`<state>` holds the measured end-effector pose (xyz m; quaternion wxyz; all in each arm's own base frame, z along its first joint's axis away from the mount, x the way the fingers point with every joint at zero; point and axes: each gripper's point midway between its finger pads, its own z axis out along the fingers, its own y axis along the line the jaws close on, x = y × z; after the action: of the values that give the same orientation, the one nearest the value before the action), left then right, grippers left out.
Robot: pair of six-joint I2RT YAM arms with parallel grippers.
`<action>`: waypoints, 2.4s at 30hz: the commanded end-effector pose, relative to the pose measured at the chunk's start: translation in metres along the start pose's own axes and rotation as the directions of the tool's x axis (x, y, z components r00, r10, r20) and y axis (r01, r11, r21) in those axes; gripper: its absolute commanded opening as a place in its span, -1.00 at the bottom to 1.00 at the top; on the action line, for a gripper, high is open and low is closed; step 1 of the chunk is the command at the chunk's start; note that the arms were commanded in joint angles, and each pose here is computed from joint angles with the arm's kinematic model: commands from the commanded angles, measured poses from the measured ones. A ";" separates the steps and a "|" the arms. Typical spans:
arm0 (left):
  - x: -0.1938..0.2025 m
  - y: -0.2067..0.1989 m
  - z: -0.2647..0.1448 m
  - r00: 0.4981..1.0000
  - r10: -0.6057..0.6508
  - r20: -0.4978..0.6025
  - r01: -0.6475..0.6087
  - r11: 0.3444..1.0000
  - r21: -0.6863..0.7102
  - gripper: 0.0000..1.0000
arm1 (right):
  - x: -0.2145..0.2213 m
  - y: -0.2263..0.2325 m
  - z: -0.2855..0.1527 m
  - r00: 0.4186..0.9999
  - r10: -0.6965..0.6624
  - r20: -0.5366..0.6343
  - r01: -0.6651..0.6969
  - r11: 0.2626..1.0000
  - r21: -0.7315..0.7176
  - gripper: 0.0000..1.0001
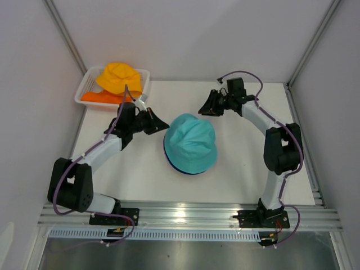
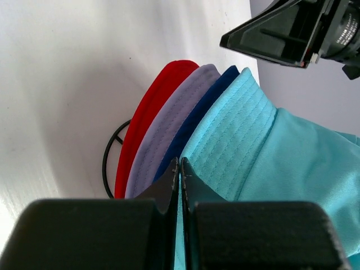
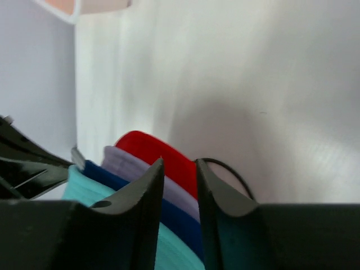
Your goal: Stack the hats
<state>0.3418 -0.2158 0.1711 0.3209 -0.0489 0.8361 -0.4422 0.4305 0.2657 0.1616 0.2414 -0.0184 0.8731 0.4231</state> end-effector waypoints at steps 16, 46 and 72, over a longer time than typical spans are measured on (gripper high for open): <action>-0.002 0.005 -0.027 0.994 -0.003 0.109 0.011 0.997 -0.071 -0.99 | 0.011 -0.006 -0.193 0.925 -0.010 0.379 -0.094 0.962 0.257 0.77; 0.035 -0.013 -0.084 0.978 0.022 0.210 -0.010 0.998 -0.061 -0.50 | 0.173 0.023 -0.161 0.866 0.286 0.411 -0.283 0.957 -0.069 0.11; 0.156 -0.058 -0.076 0.956 -0.282 0.077 0.267 0.950 0.162 0.29 | 0.193 0.041 -0.112 0.978 0.086 0.191 -0.081 0.996 -0.037 -0.68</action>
<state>0.1483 -0.2452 0.1572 0.2900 -0.1182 0.7975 -0.5157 0.1980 0.2288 0.1426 0.2840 0.0782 0.8574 0.4220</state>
